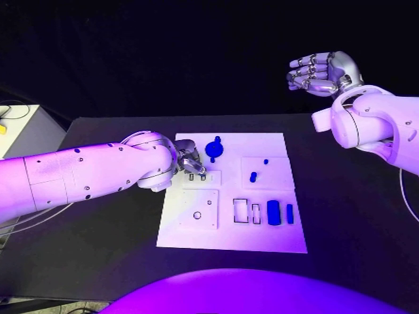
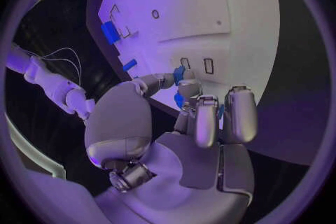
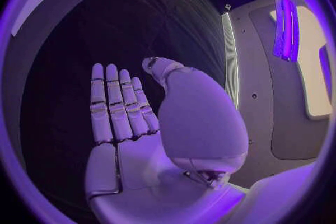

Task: Assemble the parts on the task board

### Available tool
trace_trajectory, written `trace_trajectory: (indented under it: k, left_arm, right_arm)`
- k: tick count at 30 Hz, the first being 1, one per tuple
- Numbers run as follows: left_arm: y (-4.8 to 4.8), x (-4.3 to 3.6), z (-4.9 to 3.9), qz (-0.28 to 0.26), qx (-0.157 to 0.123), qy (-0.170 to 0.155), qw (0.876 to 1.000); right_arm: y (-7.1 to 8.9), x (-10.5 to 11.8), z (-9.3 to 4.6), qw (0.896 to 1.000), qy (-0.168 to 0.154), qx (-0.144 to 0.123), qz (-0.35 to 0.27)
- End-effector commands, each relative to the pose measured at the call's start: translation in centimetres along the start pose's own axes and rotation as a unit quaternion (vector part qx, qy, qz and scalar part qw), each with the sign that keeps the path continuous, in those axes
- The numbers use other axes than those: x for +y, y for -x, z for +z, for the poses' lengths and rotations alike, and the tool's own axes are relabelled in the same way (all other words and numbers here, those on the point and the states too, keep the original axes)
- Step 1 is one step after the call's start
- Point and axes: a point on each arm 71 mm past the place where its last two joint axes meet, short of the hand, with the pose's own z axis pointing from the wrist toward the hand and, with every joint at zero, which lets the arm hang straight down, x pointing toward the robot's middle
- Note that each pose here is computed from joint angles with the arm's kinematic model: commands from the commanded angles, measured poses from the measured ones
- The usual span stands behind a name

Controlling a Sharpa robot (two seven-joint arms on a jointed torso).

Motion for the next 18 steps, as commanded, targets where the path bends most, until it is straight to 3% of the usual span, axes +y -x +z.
trace_trajectory:
  k: [1,18]
  left_arm:
    - [-0.17,-0.06,0.04,0.011,0.010,-0.001,1.000]
    - [-0.55,-0.07,0.00,0.021,0.016,-0.002,1.000]
  right_arm:
    - [-0.14,0.18,0.03,1.000,0.008,0.009,0.004]
    - [-0.29,0.17,0.00,1.000,0.004,0.016,0.007]
